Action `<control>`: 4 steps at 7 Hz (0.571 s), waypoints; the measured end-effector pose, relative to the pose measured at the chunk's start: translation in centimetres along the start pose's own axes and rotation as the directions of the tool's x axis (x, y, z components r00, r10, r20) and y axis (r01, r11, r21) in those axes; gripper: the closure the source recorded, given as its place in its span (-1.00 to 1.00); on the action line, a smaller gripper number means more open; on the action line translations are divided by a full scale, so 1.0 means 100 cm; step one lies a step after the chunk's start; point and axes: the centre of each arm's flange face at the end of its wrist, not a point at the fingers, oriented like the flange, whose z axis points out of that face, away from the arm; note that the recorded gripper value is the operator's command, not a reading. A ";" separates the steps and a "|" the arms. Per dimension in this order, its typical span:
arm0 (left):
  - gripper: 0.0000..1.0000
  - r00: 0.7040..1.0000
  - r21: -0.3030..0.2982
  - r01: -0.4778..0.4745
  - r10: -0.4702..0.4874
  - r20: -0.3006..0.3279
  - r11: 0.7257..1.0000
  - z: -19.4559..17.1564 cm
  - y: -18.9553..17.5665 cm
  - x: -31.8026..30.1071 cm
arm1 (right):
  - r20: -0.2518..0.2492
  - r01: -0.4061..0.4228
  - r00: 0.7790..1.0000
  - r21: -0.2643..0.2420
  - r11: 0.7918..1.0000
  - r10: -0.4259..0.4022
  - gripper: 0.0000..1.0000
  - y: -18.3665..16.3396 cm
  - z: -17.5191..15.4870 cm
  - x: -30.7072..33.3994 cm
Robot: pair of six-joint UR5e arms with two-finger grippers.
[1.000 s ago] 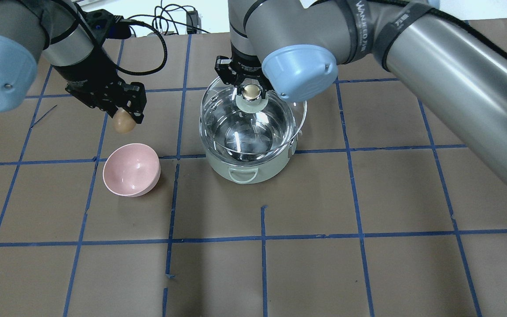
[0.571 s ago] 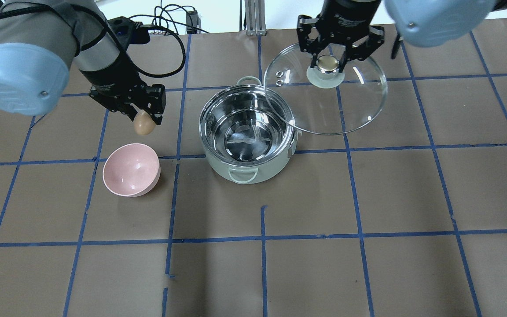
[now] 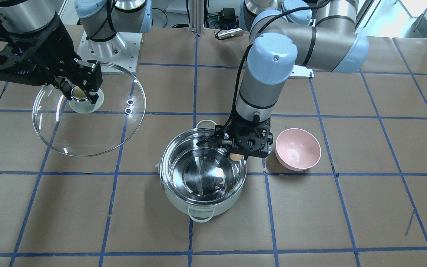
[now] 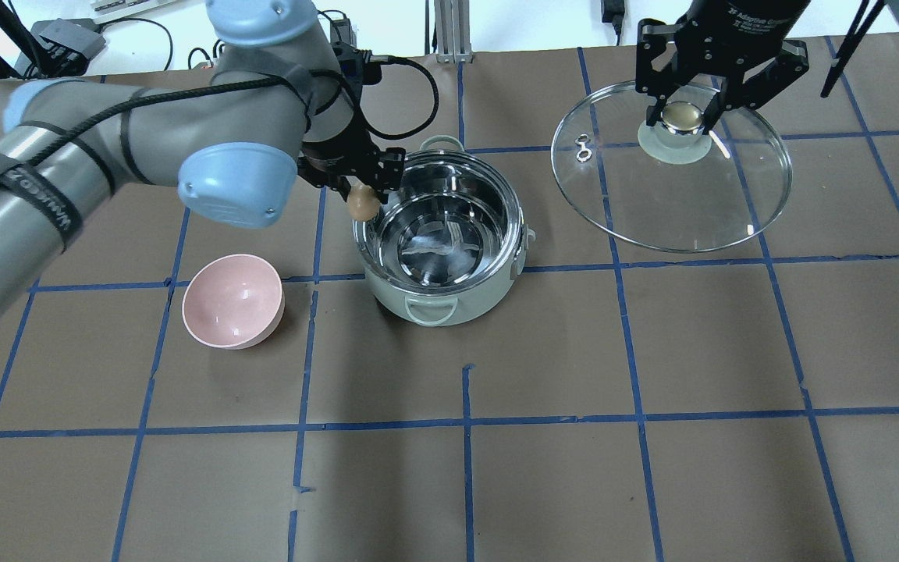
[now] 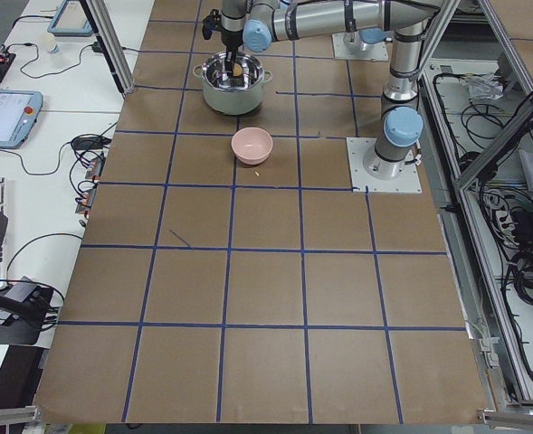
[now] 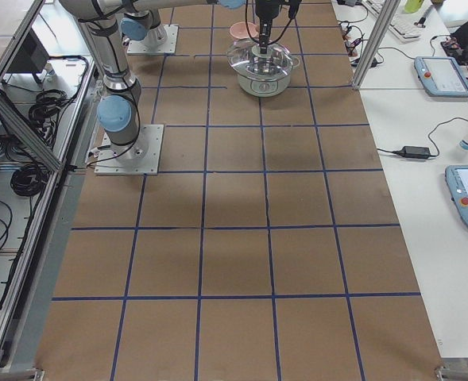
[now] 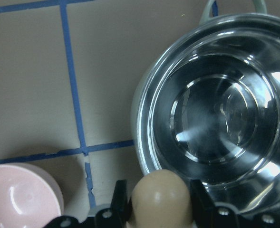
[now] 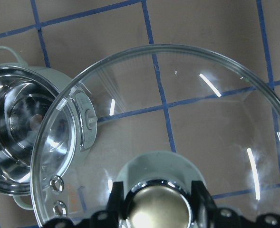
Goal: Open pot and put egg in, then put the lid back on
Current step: 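Carry the egg over the open pot and lower it in with the left gripper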
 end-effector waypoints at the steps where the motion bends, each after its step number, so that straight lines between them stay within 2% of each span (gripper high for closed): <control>1: 0.71 1.000 0.012 0.001 -0.001 0.012 1.000 0.015 -0.005 0.006 | -0.005 -0.001 1.000 -0.012 1.000 0.001 0.63 0.001 0.005 0.003; 4: 0.72 0.997 0.046 -0.029 0.026 0.071 0.999 0.054 -0.013 0.025 | -0.009 -0.004 1.000 -0.023 1.000 0.004 0.61 0.003 0.008 0.006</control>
